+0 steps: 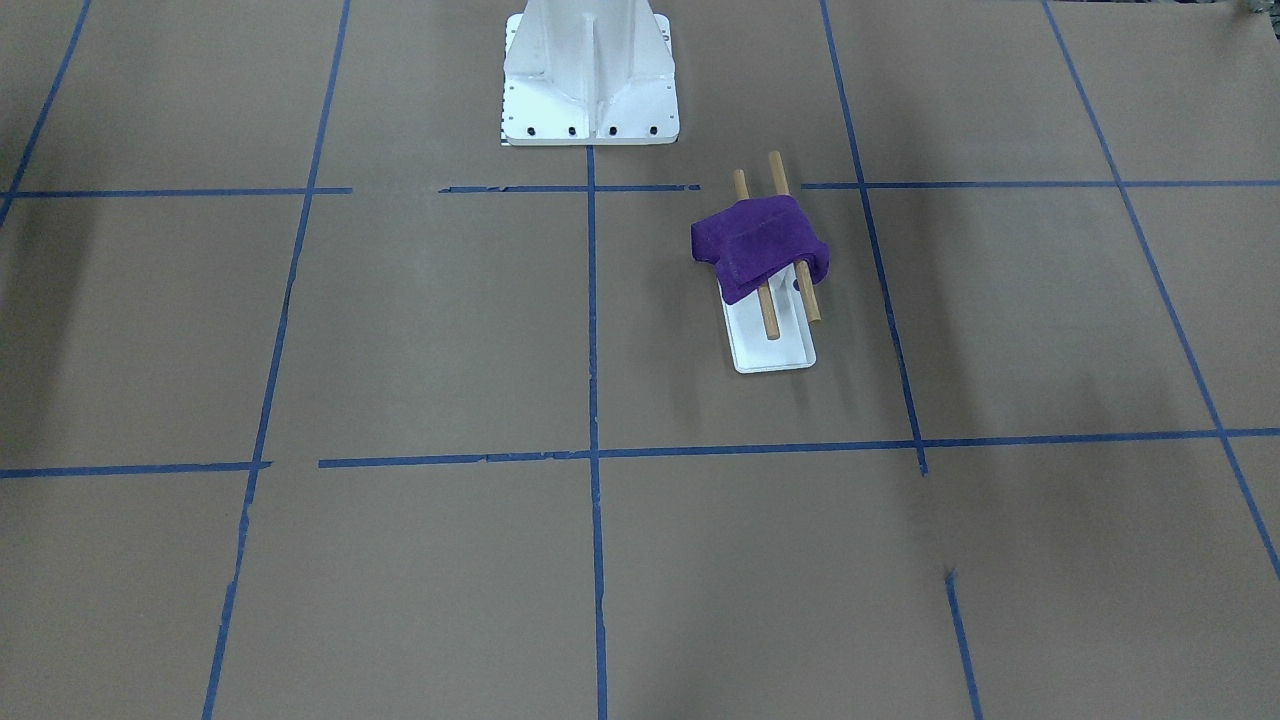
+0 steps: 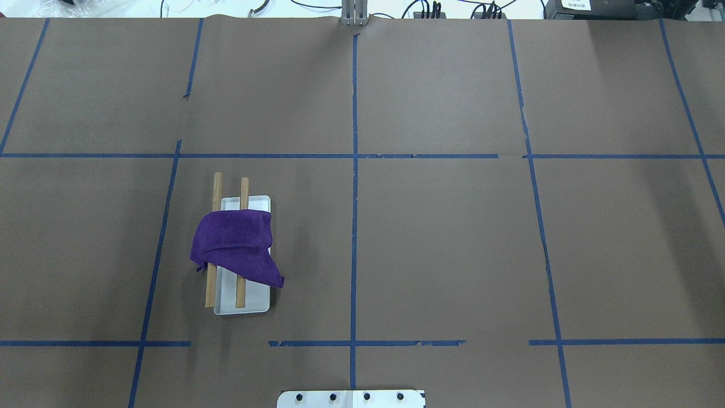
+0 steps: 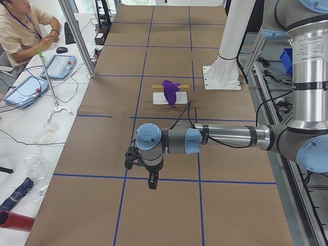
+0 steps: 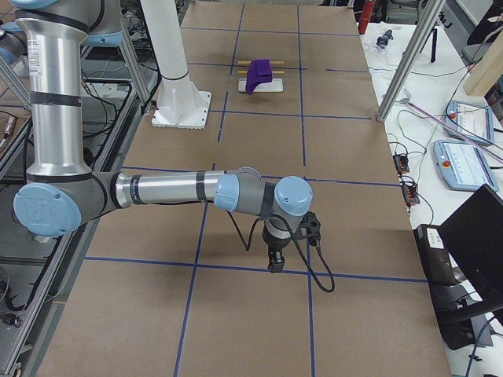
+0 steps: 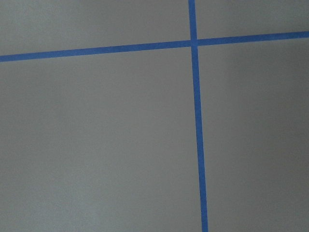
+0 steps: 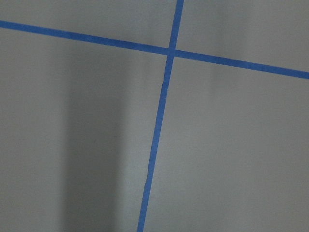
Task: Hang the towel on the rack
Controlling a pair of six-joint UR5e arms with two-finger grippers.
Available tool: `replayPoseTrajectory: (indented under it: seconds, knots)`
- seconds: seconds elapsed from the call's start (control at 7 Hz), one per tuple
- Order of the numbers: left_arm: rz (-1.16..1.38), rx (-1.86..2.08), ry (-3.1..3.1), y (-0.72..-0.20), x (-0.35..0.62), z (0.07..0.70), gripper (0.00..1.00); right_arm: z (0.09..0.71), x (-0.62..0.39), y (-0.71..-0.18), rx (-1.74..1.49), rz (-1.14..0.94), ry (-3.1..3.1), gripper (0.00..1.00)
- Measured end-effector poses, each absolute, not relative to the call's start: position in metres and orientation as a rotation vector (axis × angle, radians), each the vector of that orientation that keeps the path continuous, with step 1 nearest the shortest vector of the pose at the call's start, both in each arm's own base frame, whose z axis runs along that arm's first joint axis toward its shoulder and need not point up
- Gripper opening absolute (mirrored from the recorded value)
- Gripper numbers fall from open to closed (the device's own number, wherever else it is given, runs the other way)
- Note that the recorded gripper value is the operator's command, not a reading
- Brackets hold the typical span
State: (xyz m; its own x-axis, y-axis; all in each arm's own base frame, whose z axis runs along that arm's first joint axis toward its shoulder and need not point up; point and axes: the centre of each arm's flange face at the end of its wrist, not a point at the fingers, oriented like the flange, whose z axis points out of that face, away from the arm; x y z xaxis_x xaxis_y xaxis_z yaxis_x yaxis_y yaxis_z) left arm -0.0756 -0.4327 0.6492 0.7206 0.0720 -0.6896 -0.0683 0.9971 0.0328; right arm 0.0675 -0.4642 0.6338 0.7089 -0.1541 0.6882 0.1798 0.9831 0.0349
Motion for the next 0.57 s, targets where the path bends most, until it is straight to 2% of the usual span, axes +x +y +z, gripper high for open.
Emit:
replayPoseTrajectory:
  seconds: [0.57]
  knots:
    - [0.079,0.010,0.764,-0.4357,-0.0754,0.6456,1.00,0.6348,0.0675,-0.4641,-0.038,-0.183,-0.760,1.00]
